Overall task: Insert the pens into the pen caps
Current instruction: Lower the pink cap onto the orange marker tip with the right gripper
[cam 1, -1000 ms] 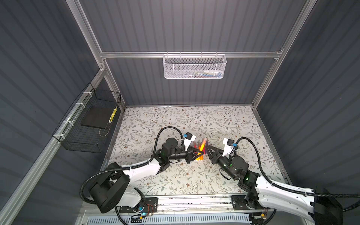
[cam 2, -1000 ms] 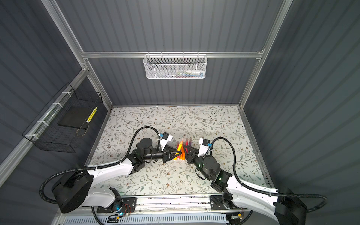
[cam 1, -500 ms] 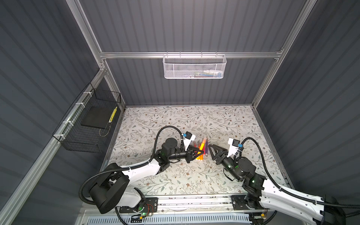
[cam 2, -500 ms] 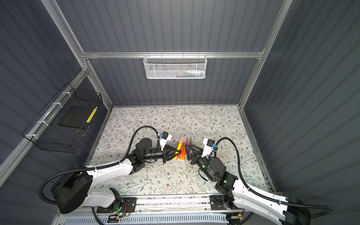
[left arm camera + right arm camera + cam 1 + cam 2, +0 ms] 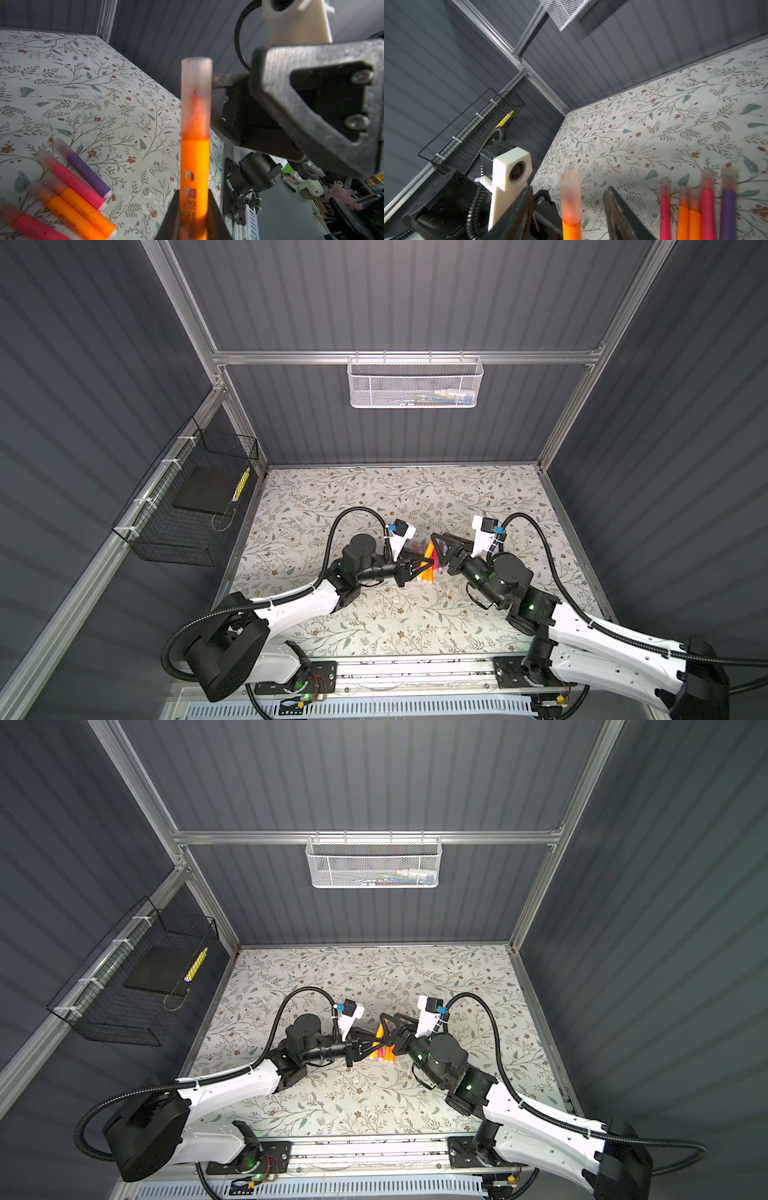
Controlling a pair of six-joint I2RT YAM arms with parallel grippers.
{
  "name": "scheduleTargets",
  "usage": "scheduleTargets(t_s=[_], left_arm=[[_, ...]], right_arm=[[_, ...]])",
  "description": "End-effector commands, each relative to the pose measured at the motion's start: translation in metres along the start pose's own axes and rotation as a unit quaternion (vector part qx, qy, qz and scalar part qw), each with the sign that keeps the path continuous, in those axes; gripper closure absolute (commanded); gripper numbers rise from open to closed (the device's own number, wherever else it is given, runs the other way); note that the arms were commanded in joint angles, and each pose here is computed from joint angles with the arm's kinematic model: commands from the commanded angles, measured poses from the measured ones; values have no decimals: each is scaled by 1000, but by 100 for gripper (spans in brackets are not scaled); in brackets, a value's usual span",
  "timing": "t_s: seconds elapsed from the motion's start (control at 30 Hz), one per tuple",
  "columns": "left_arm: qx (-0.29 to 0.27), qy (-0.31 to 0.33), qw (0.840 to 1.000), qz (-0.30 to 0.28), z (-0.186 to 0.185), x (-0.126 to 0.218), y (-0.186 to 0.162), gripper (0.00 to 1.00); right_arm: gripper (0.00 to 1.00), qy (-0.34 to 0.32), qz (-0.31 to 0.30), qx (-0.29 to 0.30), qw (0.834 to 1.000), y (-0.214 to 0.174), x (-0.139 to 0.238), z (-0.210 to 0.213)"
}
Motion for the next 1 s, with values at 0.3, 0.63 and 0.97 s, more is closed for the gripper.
scheduleTargets(t_s=[0.3,0.63,0.97], left_arm=[[-11,5,1000,3,1,-1,0,100],[-6,5,1000,11,3,-5,-3,100],[0,16,1000,8,7,-4,-2,100]], right_arm=[[52,11,11,9,1000,9,-15,4],[62,19,42,-2,999,7,-34,-7],[100,42,87,7,995,-12,-32,-3]])
Point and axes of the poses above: each gripper's point midway between its finger pads, its own x axis back along the fingers, its own z axis along the line the jaws close on, y = z × x, the point moved 1 cm from there along x, back along the fingers, and after that the axes turned 7 degrees about x, right-handed, at the moved point
